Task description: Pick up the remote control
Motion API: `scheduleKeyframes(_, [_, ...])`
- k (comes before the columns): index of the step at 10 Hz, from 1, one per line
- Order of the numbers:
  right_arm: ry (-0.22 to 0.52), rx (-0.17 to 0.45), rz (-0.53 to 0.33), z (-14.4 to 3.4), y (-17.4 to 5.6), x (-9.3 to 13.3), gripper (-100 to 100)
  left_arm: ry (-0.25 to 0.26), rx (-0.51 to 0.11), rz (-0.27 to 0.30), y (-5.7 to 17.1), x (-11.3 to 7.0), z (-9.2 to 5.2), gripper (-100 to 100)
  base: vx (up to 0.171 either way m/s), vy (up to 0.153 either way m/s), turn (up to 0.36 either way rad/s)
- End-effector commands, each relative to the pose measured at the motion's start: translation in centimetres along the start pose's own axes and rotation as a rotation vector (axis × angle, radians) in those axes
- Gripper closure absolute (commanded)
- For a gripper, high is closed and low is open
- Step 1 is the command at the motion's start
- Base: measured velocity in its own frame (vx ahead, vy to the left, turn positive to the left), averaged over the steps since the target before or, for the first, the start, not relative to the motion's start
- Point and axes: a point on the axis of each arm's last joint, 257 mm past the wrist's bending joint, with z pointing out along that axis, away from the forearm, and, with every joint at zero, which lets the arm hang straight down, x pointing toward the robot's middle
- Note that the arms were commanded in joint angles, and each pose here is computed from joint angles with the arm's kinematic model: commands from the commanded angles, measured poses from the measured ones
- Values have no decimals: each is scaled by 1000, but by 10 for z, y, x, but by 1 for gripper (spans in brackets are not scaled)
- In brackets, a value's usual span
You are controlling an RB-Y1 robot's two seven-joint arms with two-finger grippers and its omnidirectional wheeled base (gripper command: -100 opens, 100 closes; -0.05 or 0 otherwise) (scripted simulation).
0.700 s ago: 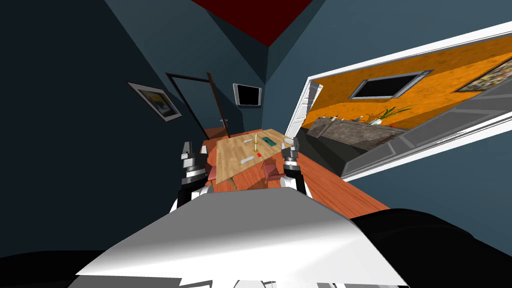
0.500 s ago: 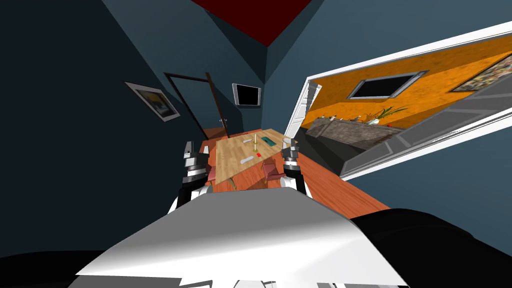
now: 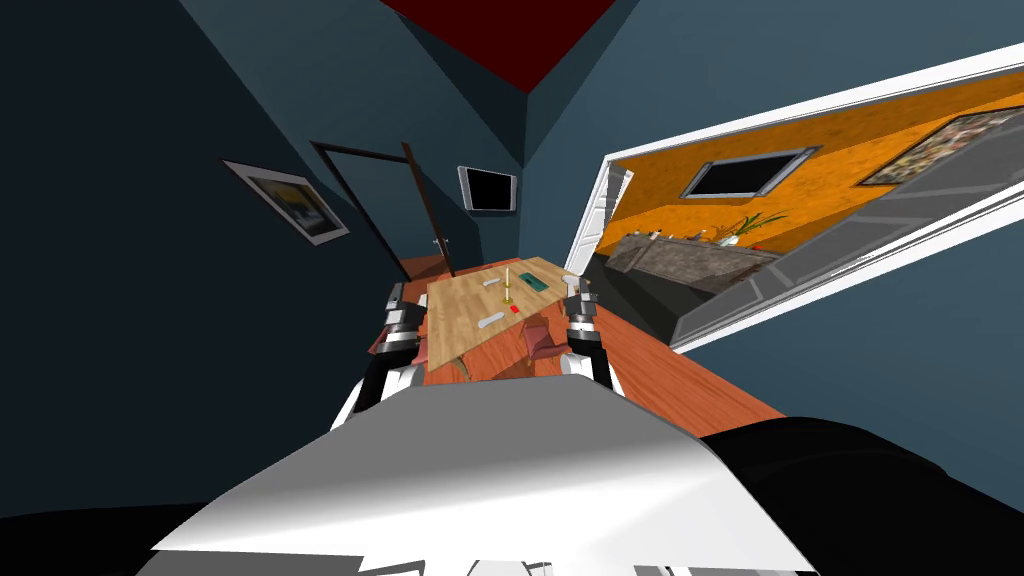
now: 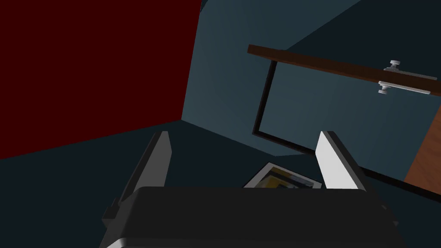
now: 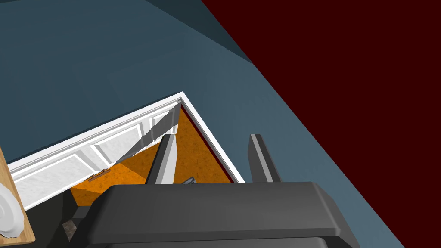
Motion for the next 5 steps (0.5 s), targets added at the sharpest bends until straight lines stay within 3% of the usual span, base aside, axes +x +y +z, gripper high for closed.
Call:
scheduleKeyframes(1, [0, 0, 0, 0, 0, 0, 0, 5, -53, -17, 19, -2, 6, -100, -7, -1, -80])
scheduleKeyframes(5, [0, 0, 0, 0, 0, 0, 0, 5, -153, -54, 54, -7, 15, -100, -10, 2, -75])
